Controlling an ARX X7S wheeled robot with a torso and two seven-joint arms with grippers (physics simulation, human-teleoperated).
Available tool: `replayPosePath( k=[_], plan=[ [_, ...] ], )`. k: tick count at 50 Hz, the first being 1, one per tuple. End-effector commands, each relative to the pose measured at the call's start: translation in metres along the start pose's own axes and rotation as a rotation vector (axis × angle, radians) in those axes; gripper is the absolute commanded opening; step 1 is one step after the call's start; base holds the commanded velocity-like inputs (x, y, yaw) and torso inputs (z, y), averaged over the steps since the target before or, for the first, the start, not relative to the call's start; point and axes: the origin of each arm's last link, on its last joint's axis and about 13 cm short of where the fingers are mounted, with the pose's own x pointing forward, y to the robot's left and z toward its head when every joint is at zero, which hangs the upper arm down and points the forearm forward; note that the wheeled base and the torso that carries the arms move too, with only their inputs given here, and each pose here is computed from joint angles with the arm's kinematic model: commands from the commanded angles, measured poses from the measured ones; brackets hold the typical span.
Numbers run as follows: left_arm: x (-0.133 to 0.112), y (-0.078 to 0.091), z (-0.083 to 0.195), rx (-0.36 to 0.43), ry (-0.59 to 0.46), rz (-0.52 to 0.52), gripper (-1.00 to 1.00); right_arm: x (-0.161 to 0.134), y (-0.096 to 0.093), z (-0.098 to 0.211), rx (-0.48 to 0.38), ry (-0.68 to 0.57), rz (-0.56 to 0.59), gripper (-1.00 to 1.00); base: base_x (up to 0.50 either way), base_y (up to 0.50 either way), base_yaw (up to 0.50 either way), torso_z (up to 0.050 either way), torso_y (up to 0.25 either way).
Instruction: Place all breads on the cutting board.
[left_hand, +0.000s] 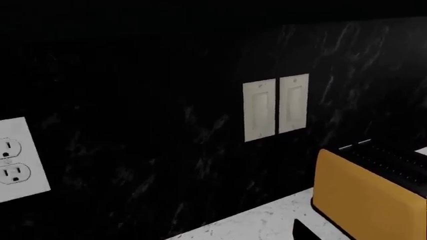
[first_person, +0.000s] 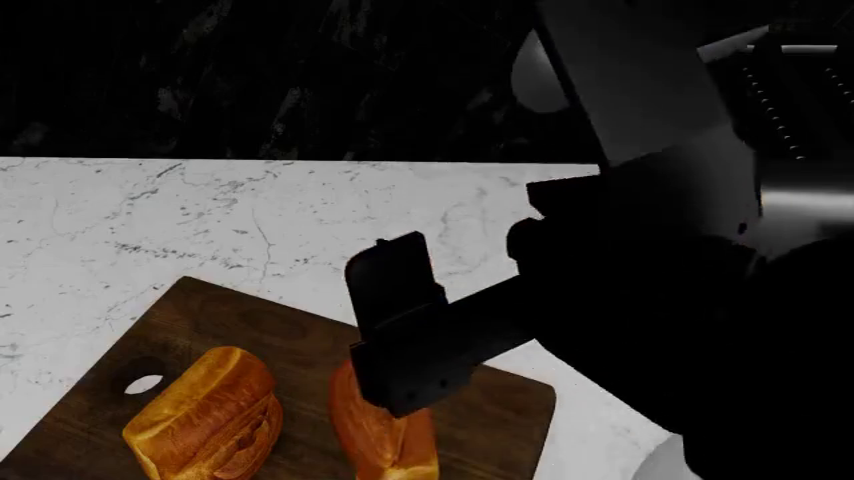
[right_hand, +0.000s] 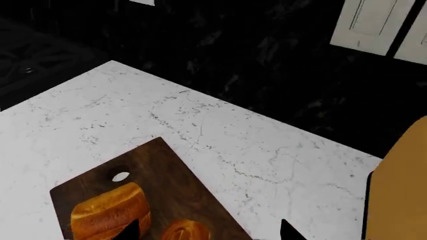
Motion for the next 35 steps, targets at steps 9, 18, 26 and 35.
replayPosePath(
  k=[9, 18, 26, 35],
  plan=[
    [-0.043, 0.0, -0.008, 0.079, -0.129, 0.147, 1.0, -0.059, 0.016, -0.003, -0.137, -0.31, -0.305, 1.0, 0.0, 0.0, 0.0, 0.0, 0.0],
    [-0.067, -0.002, -0.016, 0.101, -0.174, 0.184, 1.0, -0.074, 0.023, -0.012, -0.139, -0.404, -0.368, 1.0, 0.0, 0.0, 0.0, 0.0, 0.0],
    [-0.085, -0.002, -0.026, 0.077, -0.208, 0.229, 1.0, -0.078, 0.027, -0.032, -0.137, -0.469, -0.459, 1.0, 0.0, 0.0, 0.0, 0.0, 0.0],
    [-0.094, -0.005, -0.042, 0.107, -0.228, 0.249, 1.0, -0.079, 0.034, -0.05, -0.13, -0.494, -0.536, 1.0, 0.0, 0.0, 0.0, 0.0, 0.0]
  ],
)
